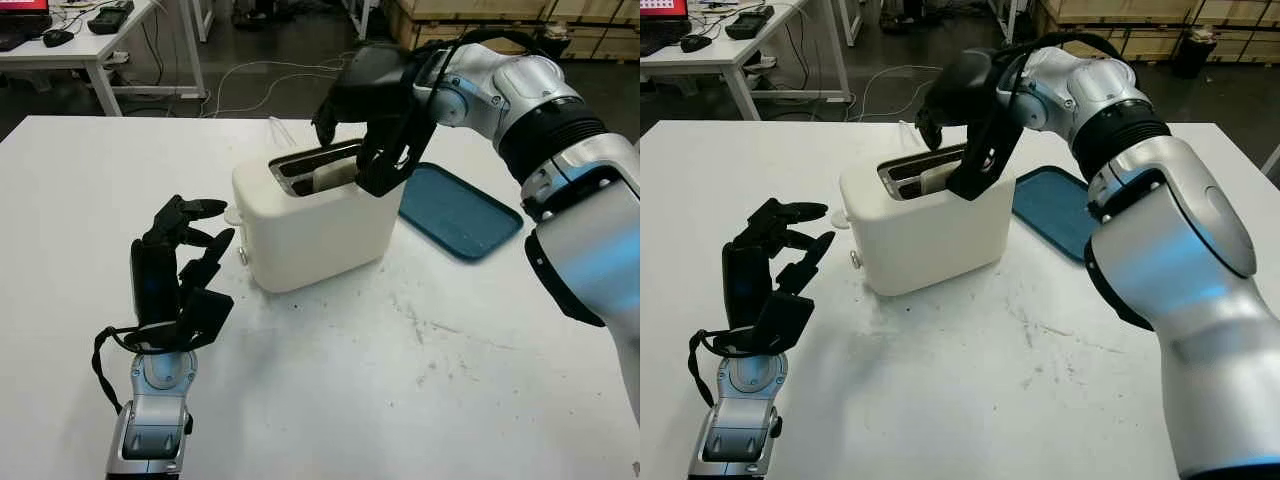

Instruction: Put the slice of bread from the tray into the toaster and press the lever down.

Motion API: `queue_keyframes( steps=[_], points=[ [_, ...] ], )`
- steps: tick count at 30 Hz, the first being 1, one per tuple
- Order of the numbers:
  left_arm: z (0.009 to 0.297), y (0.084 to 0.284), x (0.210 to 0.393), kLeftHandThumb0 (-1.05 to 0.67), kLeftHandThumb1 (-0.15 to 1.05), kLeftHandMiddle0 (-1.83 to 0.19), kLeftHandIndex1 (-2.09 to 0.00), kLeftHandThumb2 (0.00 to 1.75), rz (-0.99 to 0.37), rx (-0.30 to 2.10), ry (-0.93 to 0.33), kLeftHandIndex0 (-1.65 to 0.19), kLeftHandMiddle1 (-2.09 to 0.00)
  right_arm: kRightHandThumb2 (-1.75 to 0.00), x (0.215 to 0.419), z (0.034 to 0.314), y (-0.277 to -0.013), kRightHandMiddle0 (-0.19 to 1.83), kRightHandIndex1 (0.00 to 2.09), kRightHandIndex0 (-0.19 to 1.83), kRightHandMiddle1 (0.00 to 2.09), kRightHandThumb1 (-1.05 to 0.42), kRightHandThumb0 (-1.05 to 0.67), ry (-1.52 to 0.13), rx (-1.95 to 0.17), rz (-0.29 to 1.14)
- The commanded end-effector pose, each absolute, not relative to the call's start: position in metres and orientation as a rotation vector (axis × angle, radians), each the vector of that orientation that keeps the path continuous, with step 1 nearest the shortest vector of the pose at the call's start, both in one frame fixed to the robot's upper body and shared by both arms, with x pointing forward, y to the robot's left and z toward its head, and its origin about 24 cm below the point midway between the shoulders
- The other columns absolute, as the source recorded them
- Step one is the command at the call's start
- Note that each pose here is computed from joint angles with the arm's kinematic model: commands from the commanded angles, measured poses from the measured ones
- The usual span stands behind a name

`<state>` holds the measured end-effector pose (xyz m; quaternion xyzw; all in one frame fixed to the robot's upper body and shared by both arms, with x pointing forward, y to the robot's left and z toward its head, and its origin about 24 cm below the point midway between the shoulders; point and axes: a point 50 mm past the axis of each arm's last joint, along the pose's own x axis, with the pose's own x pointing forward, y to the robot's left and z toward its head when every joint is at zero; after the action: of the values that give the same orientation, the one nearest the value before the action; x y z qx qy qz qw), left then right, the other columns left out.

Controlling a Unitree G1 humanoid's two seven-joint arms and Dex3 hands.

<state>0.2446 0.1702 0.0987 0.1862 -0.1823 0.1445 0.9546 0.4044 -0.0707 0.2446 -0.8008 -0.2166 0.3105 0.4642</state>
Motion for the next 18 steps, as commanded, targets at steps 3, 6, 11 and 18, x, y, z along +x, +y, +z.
queue_keyframes(
  steps=[3, 6, 11, 18],
  points=[
    [0.097, 0.169, 0.244, -0.30, 0.92, -0.56, -0.90, 0.11, 0.290, 0.379, -0.366, -0.59, -1.45, 0.00, 0.403, 0.246, -0.069, 0.70, 0.71, 0.32, 0.01, -0.84, -0.68, -0.557, -1.942, 0.762],
    [0.097, 0.169, 0.244, -0.31, 0.92, -0.57, -0.90, 0.10, 0.293, 0.387, -0.367, -0.59, -1.44, -0.01, 0.403, 0.247, -0.070, 0.70, 0.71, 0.31, 0.01, -0.85, -0.66, -0.557, -1.940, 0.758],
    [0.097, 0.170, 0.243, -0.31, 0.92, -0.58, -0.90, 0.10, 0.296, 0.382, -0.362, -0.59, -1.44, -0.01, 0.404, 0.254, -0.073, 0.68, 0.77, 0.27, 0.00, -0.87, -0.65, -0.589, -1.902, 0.706],
    [0.097, 0.173, 0.242, -0.30, 0.92, -0.57, -0.88, 0.10, 0.311, 0.393, -0.367, -0.59, -1.42, 0.00, 0.405, 0.279, -0.104, 0.78, 0.74, 0.42, 0.04, -0.89, -0.50, -0.699, -1.509, 0.447]
  ],
)
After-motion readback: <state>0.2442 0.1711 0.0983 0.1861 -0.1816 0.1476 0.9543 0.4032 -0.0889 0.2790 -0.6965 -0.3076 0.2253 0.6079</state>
